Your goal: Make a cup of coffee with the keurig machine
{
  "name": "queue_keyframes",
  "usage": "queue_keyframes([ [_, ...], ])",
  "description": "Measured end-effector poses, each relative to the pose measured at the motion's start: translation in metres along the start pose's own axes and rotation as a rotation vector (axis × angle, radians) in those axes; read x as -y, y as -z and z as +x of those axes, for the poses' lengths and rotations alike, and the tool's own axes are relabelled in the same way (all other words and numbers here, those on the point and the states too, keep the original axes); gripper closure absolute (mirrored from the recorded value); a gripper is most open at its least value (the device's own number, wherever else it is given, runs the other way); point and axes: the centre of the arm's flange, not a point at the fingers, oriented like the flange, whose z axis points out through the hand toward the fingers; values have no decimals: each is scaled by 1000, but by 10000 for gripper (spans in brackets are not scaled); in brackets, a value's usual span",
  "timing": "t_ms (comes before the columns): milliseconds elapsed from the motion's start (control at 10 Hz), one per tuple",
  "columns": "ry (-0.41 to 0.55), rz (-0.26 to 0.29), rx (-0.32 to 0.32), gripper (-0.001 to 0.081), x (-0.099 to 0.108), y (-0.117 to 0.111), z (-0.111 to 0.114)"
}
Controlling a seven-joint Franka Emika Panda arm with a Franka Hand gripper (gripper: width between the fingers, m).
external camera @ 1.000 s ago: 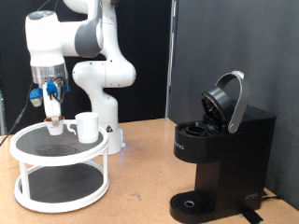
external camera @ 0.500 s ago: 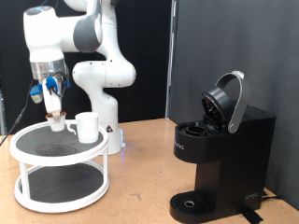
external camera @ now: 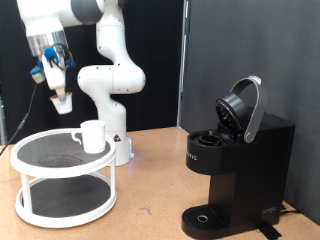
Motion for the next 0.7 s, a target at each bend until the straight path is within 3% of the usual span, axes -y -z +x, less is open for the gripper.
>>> queue_keyframes([
  [400, 6, -6, 9, 480, -2, 24, -7],
  [700, 7, -42, 98, 480, -10, 29, -30],
])
